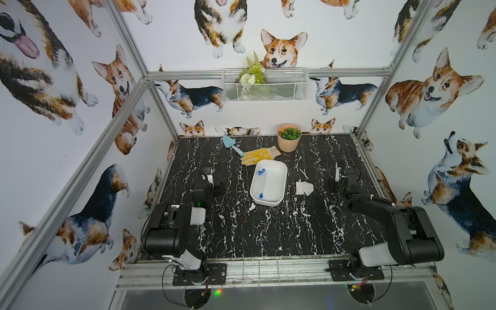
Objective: Wipe the exteriors of test tubes
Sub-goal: Reset both arms
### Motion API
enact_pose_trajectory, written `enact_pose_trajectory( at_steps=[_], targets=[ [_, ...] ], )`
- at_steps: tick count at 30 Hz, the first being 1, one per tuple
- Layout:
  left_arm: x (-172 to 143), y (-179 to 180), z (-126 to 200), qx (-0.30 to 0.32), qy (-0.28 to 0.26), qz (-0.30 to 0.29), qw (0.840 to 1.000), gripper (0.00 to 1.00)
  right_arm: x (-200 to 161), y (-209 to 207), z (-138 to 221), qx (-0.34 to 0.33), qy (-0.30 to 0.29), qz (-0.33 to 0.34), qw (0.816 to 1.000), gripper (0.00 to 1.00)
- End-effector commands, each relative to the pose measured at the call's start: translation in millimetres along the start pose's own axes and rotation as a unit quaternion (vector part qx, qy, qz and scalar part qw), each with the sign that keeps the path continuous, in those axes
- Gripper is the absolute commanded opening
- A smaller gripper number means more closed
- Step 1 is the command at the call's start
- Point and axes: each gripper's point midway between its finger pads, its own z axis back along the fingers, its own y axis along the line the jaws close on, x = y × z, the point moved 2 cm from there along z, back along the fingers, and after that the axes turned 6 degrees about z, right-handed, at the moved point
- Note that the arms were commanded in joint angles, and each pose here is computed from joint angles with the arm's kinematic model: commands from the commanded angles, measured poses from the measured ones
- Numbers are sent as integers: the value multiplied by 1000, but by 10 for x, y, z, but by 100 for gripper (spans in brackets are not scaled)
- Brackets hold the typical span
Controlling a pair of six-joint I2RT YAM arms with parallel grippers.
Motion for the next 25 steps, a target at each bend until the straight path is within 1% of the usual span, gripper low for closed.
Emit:
enact_pose_trajectory(
  at_steps=[1,3,4,5,7,8,10,11,13,15,17,19,21,25],
  targets=[
    [126,-40,1,-11,-26,-12,1000,100,156,-119,-6,-20,-70,-18,997,100],
    [134,-39,-4,-10,-28,-12,999,100,111,-175,60,-10,-75,-38,996,100],
    [132,-45,-2,-11,-27,-12,999,100,64,-164,111,4,-89,-44,995,100],
    [132,-40,-5,-10,-28,-12,999,100,-38,-155,146,12,-107,-46,993,99],
    [134,-43,-6,-11,-27,-12,1000,100,-21,-164,194,6,-169,-54,984,100],
    [135,-46,-6,-12,-27,-12,999,100,-29,-164,197,7,-156,-53,986,99],
    [133,-42,-10,-11,-26,-12,1000,100,-42,-132,166,20,-106,-44,993,100],
    [131,-44,-7,-11,-26,-12,1000,100,-22,-97,133,30,-103,-38,994,100],
    [132,-42,-9,-11,-26,-12,1000,100,14,-101,107,29,-138,-44,989,100],
    [133,-54,-17,-14,-25,-13,999,100,-8,-112,115,27,-120,-43,991,100],
    [113,-62,-81,-18,-8,-14,1000,100,-19,-104,111,31,-102,-39,994,100],
    [94,-65,-131,-22,6,-11,1000,100,-5,-106,107,28,-122,-42,991,100],
    [97,-59,-110,-22,2,-11,1000,100,3,-108,106,27,-133,-44,990,100],
    [133,-26,-17,-17,-23,-5,1000,100,-6,-112,94,27,-113,-43,992,100]
  ],
)
